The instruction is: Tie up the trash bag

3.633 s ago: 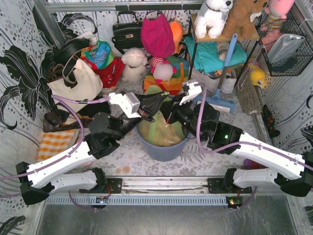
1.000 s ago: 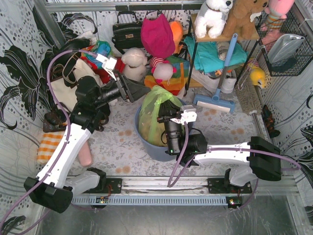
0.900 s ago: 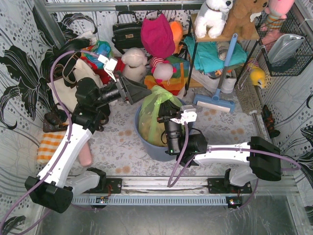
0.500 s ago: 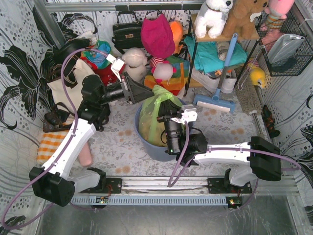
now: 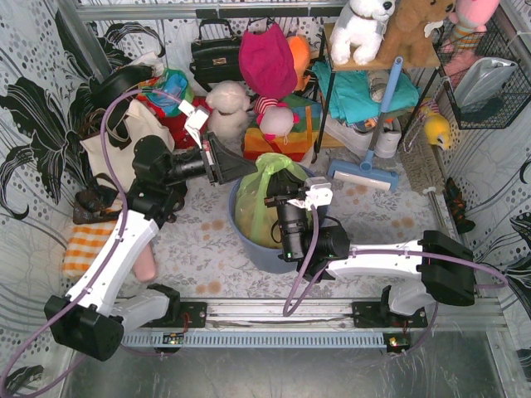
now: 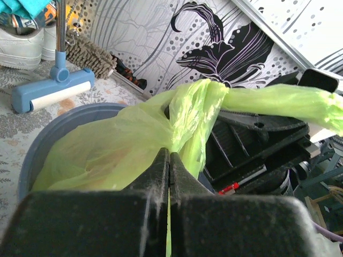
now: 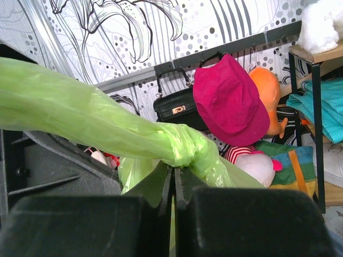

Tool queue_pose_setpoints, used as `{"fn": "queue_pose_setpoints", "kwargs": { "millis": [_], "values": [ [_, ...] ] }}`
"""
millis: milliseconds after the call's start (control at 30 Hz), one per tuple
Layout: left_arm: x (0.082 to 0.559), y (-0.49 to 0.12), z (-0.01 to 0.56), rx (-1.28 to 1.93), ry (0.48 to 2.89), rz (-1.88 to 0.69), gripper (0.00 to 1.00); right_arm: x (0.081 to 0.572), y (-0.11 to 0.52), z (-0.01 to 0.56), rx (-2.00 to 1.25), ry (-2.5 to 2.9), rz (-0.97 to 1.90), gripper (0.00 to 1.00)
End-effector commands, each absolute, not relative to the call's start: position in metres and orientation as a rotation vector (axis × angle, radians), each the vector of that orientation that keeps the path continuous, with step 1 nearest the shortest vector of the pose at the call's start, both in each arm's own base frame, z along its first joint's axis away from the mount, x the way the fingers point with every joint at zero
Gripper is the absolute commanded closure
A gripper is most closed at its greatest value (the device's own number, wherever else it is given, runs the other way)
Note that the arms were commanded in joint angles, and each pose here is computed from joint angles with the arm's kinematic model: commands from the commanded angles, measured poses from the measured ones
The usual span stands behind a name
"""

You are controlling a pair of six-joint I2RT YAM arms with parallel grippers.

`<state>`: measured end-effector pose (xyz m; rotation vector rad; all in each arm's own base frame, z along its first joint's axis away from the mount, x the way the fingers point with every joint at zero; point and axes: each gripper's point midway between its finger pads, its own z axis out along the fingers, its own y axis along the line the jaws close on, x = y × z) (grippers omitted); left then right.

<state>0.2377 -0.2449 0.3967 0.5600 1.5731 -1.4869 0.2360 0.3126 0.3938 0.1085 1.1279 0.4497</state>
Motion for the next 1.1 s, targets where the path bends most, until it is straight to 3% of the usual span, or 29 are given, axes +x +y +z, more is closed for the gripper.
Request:
{"fn": "queue_pose_setpoints", "kwargs": {
  "millis": [0, 433, 467, 533, 633, 833, 1067],
  "values": [
    [0.221, -0.241, 0.397, 0.625, 1.548, -1.480, 1.00, 0.232, 0.306, 0.418, 0.207, 1.064, 0.539, 1.00],
    [0.199, -0.242, 0.387, 0.629, 1.595, -1.489, 1.00, 0.232, 0.320, 0.416, 0.092, 1.019, 0.606, 1.00],
    [0.202, -0.241, 0.387, 0.607, 1.605, -1.458, 0.94, 0.232, 0.321, 0.416, 0.087, 1.017, 0.612, 1.00],
    [0.217, -0.232, 0.389, 0.557, 1.625, -1.317, 0.71, 0.232, 0.322, 0.416, 0.080, 1.017, 0.618, 1.00],
    [0.230, -0.219, 0.403, 0.538, 1.586, -1.134, 0.54, 0.231, 0.322, 0.416, 0.075, 1.023, 0.628, 1.00],
    [0.238, -0.201, 0.428, 0.599, 1.426, -0.894, 0.39, 0.230, 0.321, 0.414, 0.079, 1.029, 0.640, 1.00],
    [0.234, -0.222, 0.405, 0.857, 1.375, -0.938, 0.22, 0.230, 0.321, 0.415, 0.079, 1.033, 0.644, 1.00]
  ]
}}
